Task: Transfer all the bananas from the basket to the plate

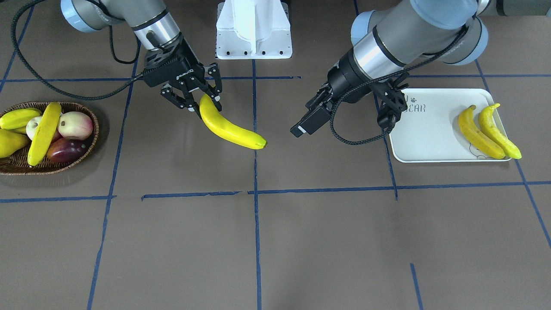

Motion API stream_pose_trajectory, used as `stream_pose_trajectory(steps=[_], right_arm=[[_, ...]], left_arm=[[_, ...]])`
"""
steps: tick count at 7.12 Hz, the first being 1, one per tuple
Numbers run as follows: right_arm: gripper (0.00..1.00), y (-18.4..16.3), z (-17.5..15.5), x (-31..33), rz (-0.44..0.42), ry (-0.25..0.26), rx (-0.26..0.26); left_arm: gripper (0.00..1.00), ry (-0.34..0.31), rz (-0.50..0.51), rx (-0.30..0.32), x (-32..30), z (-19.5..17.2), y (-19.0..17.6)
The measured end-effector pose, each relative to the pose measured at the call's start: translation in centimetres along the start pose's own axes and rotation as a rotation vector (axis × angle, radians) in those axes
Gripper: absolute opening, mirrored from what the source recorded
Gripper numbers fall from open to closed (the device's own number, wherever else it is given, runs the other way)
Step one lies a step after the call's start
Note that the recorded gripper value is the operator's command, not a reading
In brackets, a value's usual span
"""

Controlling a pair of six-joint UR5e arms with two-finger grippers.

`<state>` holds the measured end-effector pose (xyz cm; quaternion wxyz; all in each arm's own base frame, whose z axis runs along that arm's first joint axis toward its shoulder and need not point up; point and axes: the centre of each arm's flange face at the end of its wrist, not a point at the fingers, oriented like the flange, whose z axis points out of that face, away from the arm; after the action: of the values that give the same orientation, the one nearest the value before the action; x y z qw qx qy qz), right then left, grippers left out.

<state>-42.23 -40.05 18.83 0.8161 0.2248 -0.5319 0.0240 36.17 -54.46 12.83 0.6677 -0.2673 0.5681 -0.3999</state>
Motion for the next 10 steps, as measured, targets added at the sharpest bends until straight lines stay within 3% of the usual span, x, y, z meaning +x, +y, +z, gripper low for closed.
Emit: stream_pose_trajectory(steps=[3,7,9,10], right_arm=[[0.0,0.2,-0.2,-2.9,0.01,-0.031,0.034],[0.0,0.6,-0.2,-3.7,0.005,-0.038,0.049],[0.0,0.6,-0.5,-3.9,0.003,-0.045,0.051],[0.0,0.6,-0.6,-4.0,0.002,-0.047,0.051]], left_arm=[[1.0,-0.02,-0.023,0.049,-0.9,5.3,4.0],[0.99,-0.044,-0.057,0.05,-2.3,7.9,5.8],[0.87,-0.048,-0.061,0.055,-2.5,8.3,5.7],[0.86,-0.05,-0.062,0.057,-2.5,8.4,5.6]])
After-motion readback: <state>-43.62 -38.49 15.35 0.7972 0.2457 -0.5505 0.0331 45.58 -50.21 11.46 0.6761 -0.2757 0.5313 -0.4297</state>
